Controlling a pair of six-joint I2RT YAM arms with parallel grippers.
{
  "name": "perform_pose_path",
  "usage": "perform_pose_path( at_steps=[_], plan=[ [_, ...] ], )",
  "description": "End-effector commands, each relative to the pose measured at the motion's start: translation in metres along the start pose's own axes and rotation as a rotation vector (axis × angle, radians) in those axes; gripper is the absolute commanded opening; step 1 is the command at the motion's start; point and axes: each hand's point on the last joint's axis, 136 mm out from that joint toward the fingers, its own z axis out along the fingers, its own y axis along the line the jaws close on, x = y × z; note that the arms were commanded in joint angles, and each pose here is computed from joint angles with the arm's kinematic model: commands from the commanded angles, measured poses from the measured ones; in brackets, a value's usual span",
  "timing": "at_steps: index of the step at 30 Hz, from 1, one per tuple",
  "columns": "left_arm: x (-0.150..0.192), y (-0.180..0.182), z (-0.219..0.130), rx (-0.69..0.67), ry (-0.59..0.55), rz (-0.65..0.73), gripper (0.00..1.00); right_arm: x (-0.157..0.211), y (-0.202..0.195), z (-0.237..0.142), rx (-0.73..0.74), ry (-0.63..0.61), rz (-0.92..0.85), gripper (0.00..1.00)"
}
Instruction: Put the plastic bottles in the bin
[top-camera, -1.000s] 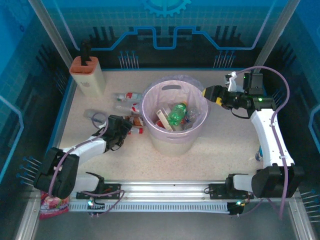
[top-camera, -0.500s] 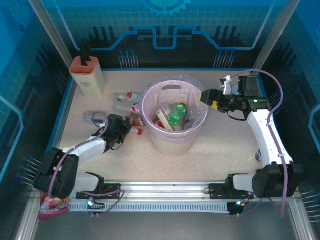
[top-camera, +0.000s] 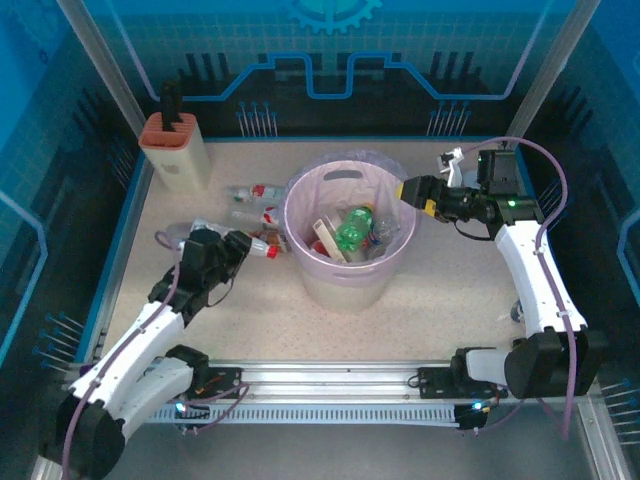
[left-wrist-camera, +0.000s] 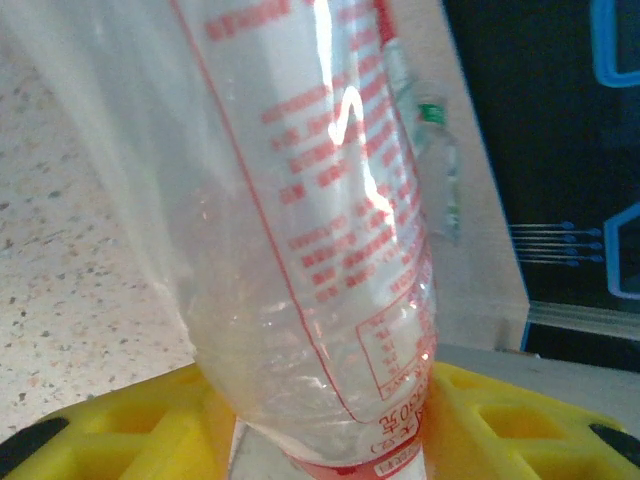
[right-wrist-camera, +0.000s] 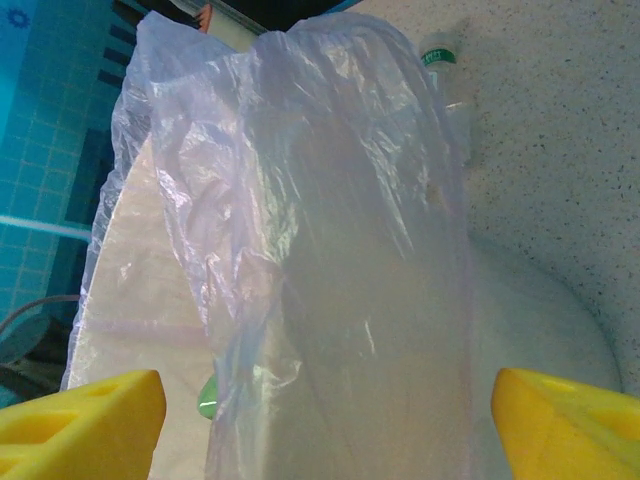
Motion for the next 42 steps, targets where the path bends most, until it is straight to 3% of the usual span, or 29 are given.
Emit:
perform_pose_path(
  at_steps=[1,6,9,13,21,29,37,42],
  plan=[
    [-0.011,-0.055,-0.039,0.093,0.006,0.179,0.52,0.004,0.016,0.001,-0.042,0.01,-0.028,0.86],
    [0.002,-0.15,-0.106,0.29,0.122,0.418,0.58,0.003,0.019,0.001,-0.025,0.007,-0.052,0.86],
    [0.013,-0.187,-0.139,0.391,0.146,0.52,0.57,0.003,0.021,0.001,-0.021,0.006,-0.058,0.86],
    [0.049,-0.218,-0.149,0.501,0.285,0.608,0.56,0.002,0.021,0.002,-0.017,0.003,-0.062,0.86],
    [0.143,-0.226,-0.1,0.471,0.566,0.759,0.55,0.001,0.023,0.003,-0.008,0.008,-0.067,0.86],
    [0.159,-0.204,-0.053,0.32,0.587,0.825,0.51,-0.002,0.026,-0.002,0.014,0.0,-0.086,0.86],
    [0.176,-0.202,-0.036,0.255,0.592,0.958,0.51,-0.002,0.023,-0.001,0.024,0.008,-0.087,0.86],
    [0.194,-0.189,-0.022,0.198,0.65,1.016,0.51,-0.001,0.022,0.0,0.037,0.013,-0.09,0.86]
  ],
)
